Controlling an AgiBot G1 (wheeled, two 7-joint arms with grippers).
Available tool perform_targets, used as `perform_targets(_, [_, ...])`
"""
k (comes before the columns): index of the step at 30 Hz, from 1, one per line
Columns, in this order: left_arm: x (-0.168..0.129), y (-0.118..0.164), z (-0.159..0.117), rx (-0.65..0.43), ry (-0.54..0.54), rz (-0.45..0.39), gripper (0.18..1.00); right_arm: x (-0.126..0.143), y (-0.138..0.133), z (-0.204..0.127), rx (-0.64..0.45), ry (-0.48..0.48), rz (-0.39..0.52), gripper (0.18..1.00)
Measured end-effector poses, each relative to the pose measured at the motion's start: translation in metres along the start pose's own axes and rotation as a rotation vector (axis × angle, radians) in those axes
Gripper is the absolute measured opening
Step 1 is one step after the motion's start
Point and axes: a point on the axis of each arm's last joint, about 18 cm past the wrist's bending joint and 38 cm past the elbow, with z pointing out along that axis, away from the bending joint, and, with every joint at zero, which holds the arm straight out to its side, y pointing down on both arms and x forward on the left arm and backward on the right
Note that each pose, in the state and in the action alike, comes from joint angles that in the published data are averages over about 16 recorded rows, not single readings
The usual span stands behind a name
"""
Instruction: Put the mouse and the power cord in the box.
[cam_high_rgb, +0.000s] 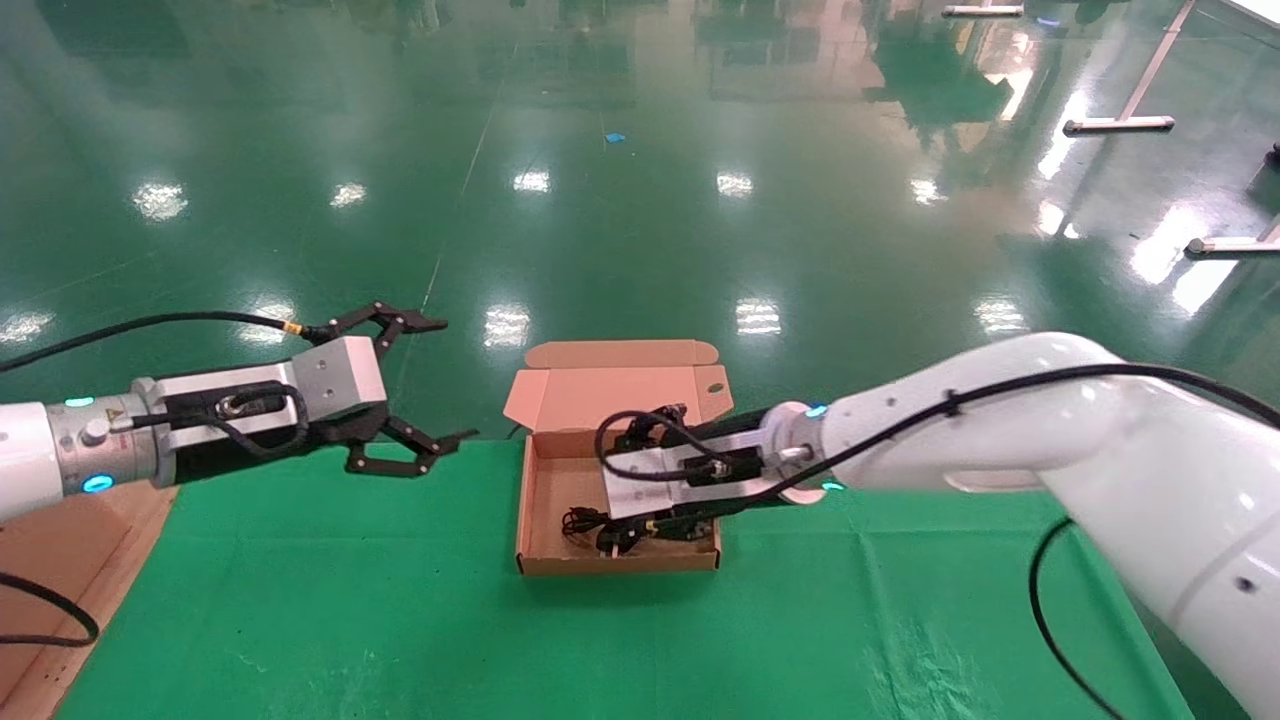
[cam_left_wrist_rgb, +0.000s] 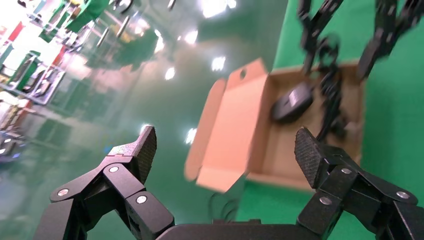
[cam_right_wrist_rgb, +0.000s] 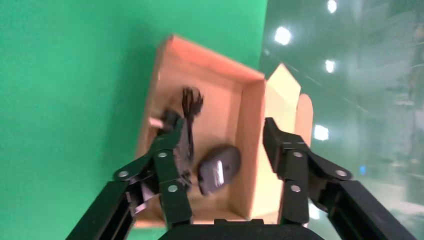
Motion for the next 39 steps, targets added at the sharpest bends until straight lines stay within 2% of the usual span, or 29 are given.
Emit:
perform_targets(10, [0.017,-0.023,-0.012,0.126,0.044,-0.143,1.001,-0.029,0.004,-0.03,0.171,0.0,0.255,0.73])
perform_targets(16, [0.027,-0.037,-0.022,0.196,0.077,-0.221,1.001,-0.043,0.007,-0.055,0.269,0.004,0.385,0.849])
perform_targets(22, [0.036,-0.051,-0.034,0.26,0.117,-0.292,1.001,-0.054,0.008,-0.084,0.362,0.01,0.494,0.928])
perform_targets(28, [0.045,-0.065,-0.048,0.319,0.162,-0.355,1.001,-0.065,0.009,-0.118,0.45,0.015,0.581,0.977])
perform_targets(39, [0.062,-0.09,-0.076,0.406,0.259,-0.454,1.001,-0.084,0.005,-0.185,0.589,0.011,0.684,1.0])
